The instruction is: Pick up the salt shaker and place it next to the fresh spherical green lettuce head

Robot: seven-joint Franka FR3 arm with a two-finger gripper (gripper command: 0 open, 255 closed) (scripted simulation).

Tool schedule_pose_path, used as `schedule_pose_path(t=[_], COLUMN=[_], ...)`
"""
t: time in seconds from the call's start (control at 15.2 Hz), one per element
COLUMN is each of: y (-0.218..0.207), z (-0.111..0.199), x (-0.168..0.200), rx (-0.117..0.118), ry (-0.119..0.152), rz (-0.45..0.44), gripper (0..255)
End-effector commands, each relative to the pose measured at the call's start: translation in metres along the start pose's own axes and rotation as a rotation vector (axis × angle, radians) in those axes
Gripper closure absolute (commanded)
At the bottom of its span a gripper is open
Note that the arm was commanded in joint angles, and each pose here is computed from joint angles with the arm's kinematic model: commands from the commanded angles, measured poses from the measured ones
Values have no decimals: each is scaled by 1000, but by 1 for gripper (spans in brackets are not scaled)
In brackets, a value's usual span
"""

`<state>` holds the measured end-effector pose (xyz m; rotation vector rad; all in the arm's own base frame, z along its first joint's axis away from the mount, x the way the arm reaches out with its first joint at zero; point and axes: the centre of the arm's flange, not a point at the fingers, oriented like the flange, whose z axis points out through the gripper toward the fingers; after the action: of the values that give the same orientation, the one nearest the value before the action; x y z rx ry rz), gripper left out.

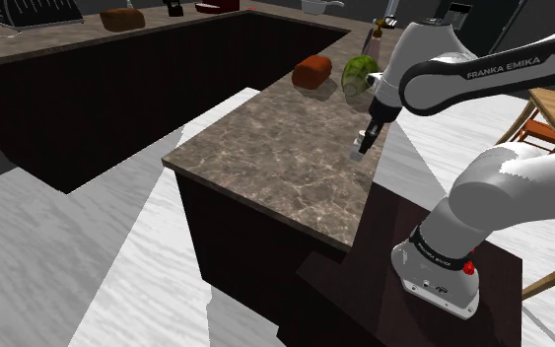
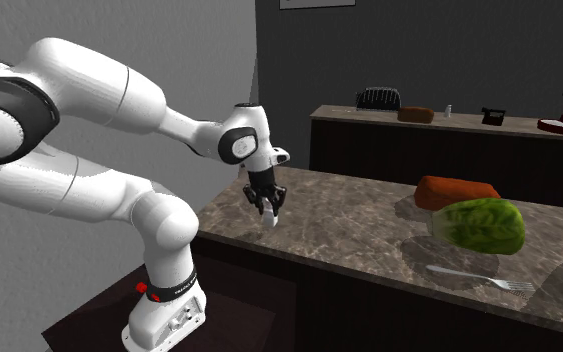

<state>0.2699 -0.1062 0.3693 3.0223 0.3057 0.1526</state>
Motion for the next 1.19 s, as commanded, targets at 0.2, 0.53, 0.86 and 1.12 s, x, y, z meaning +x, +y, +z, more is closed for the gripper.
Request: schedule_pose_path(t=[0.2,0.53,0.86,1.12], y=[3,6,9,11], z=[-26,-52,-78,-99], x=[2,4,7,9], rx=[0,0,0,0], ry=[-1,-1,-1,-1], rz=[0,0,0,0], gripper=[255,255,255,255])
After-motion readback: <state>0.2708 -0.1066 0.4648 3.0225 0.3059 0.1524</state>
